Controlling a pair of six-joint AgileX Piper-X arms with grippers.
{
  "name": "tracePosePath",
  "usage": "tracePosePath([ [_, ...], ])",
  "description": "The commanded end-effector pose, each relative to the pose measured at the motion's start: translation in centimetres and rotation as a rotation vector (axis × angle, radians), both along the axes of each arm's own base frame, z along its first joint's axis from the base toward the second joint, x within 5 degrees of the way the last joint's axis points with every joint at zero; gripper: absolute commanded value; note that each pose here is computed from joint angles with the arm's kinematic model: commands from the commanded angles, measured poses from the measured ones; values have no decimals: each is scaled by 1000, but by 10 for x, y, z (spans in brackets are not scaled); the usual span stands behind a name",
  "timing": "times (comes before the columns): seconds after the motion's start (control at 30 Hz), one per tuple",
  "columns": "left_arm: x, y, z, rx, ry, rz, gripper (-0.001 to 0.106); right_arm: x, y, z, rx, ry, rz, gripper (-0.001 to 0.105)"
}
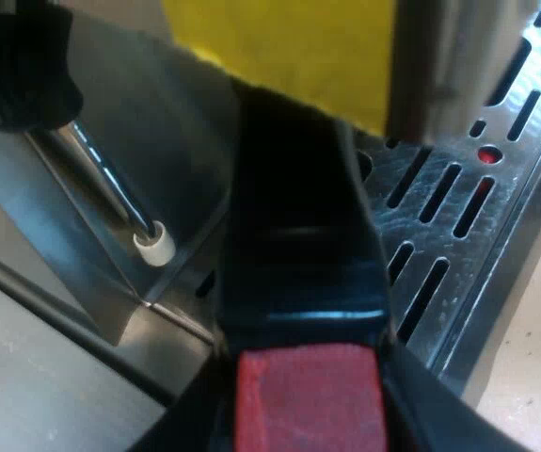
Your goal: Put the handle in the coffee machine
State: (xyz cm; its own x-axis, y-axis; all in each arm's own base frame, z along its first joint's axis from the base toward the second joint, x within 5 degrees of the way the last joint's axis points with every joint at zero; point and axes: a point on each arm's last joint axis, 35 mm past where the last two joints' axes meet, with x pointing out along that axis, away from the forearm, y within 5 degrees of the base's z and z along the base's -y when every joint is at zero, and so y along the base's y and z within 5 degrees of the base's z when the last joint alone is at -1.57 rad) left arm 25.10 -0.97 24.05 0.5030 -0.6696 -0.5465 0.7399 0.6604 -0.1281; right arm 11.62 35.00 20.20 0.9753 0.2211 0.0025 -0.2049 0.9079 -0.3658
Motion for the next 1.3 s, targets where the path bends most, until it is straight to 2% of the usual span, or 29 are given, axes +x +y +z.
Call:
tracePosePath([
  [0.03,1,-1,14,-56,-57,-45,0,2,-1,2,-4,-5,-13,60],
  [0.27,-4,-2,12,-37,-35,-69,0,2,-1,2,-5,-5,-13,60],
  [0.4,-6,-2,15,-33,-48,-66,0,2,-1,1,-12,-4,-13,60],
  [0.53,-8,6,19,-32,-59,-34,0,2,-1,1,-12,-4,-13,60],
  [0.67,-11,13,22,-58,-74,-31,0,2,-1,1,-12,-4,-13,60],
  [0.8,-16,13,26,-115,-81,-72,0,2,-1,1,-12,-4,-13,60],
  [0.97,-18,13,28,-118,-72,-72,0,4,-2,-1,-28,0,-25,60],
  [1.03,-20,12,29,-107,-93,-82,0,11,-5,-4,-62,9,-45,60],
  [1.13,-20,12,30,-99,-107,-89,0,25,-10,-5,-69,15,-75,60],
  [1.3,-21,12,30,-100,-102,-89,0,54,-19,-9,-95,33,-27,60],
])
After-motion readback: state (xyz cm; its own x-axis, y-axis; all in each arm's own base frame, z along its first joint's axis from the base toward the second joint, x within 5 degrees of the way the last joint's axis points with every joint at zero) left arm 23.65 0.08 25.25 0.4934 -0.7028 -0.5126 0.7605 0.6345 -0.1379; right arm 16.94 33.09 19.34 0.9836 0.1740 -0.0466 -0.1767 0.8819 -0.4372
